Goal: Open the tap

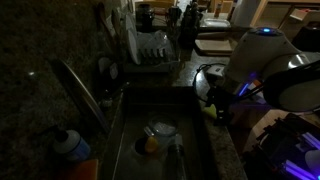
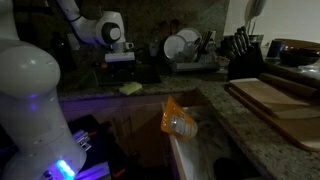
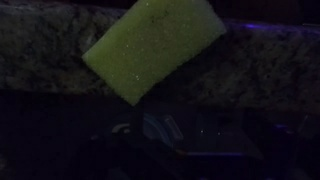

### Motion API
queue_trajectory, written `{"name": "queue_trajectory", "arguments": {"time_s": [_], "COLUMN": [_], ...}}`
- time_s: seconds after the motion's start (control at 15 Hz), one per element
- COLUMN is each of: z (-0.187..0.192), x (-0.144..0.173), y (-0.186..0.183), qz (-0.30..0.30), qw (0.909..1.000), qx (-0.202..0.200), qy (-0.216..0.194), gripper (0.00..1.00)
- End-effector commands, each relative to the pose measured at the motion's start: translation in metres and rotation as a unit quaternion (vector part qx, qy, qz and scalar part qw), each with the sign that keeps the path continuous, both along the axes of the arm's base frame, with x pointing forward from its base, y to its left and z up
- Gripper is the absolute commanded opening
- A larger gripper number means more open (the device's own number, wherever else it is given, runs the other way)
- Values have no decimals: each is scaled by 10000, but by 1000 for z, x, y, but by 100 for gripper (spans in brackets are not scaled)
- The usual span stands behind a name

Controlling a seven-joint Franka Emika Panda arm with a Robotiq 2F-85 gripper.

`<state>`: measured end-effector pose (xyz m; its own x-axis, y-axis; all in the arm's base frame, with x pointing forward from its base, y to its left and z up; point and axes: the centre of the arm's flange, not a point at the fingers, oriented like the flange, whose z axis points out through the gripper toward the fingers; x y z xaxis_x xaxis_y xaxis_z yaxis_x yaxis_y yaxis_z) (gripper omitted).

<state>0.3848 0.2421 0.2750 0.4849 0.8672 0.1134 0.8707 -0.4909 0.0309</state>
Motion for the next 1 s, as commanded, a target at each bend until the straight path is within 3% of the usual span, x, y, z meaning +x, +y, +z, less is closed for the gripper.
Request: {"name": "queue_trajectory", "arguments": {"time_s": [0.0,0.27,0.4,0.53,0.67,0.73,0.8,0.87,0.93], "z": [0,18,20,25,41,49,54,48,53], "x": [26,40,46,47,48,55,61,40,45], "y": [9,62,92,131,164,170,170,162,168], "qz": [63,440,734,1208,1715,1713,1590,1549,1540], "qw": [9950,9741,9602,9460,9269,9231,9242,9313,9287], "qx": [575,1313,1721,1862,2104,2177,2273,2076,2156], "qy": [-812,-1787,-2072,-2363,-2591,-2667,-2625,-2560,-2596], "gripper": [100,100,100,100,100,100,100,100,100]}}
